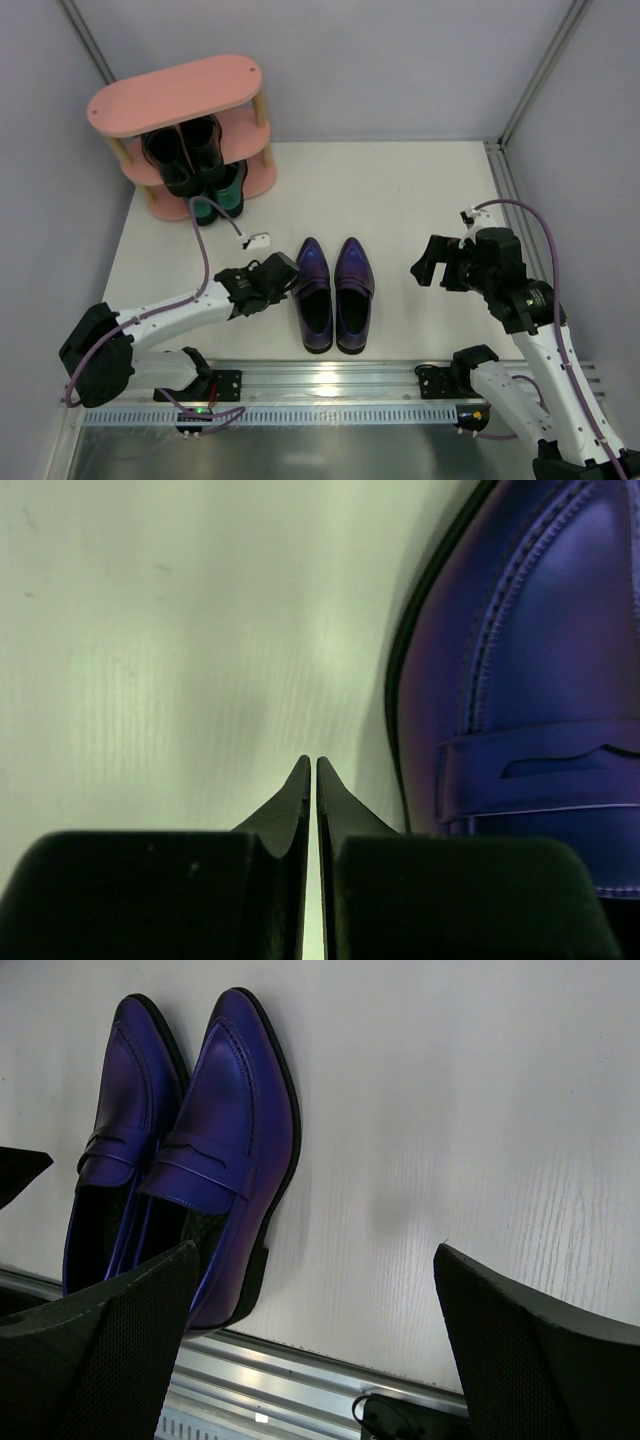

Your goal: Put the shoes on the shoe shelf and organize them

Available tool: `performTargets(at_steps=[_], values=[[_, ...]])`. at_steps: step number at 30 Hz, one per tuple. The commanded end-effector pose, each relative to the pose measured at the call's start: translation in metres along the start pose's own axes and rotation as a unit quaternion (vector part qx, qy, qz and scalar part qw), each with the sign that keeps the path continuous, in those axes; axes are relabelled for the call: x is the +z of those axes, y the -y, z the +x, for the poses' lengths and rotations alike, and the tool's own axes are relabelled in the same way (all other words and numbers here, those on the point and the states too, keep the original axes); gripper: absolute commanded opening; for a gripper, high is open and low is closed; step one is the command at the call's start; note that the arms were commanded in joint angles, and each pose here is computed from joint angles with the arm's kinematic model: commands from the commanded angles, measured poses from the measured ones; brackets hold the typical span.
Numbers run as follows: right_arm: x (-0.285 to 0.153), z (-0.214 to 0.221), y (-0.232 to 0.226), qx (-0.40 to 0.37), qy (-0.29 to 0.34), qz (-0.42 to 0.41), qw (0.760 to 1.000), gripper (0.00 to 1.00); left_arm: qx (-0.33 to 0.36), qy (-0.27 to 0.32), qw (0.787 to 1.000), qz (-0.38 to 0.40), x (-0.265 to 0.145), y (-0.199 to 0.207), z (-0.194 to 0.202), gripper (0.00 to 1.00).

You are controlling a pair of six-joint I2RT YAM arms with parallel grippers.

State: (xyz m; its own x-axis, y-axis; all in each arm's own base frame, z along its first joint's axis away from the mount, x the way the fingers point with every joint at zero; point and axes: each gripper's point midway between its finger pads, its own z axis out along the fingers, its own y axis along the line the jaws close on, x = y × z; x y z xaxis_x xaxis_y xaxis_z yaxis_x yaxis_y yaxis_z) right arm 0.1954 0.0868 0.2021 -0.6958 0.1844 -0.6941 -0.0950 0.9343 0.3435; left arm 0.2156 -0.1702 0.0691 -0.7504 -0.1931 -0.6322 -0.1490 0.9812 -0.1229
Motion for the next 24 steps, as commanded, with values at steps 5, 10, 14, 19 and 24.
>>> performTargets(at_steps=[5, 10, 14, 19, 24], values=[[0.002, -0.009, -0.004, -0.001, 0.012, -0.005, 1.000, 1.00, -0.032, -0.069, 0.990, 0.117, 0.019, 0.067, 0.026, 0.00], [0.001, -0.008, -0.001, -0.004, 0.012, 0.002, 1.000, 1.00, -0.041, -0.087, 0.985, 0.141, 0.027, 0.091, 0.030, 0.00], [0.003, -0.006, -0.001, -0.002, 0.008, 0.000, 1.000, 1.00, -0.048, -0.065, 0.985, 0.155, 0.020, 0.107, 0.009, 0.00], [0.003, -0.007, -0.002, -0.002, 0.011, -0.001, 1.000, 1.00, -0.042, -0.033, 0.992, 0.119, 0.017, 0.099, -0.012, 0.00], [0.005, -0.008, -0.005, 0.000, 0.014, -0.011, 1.000, 1.00, -0.043, 0.032, 0.996, 0.070, -0.013, 0.067, -0.051, 0.46]])
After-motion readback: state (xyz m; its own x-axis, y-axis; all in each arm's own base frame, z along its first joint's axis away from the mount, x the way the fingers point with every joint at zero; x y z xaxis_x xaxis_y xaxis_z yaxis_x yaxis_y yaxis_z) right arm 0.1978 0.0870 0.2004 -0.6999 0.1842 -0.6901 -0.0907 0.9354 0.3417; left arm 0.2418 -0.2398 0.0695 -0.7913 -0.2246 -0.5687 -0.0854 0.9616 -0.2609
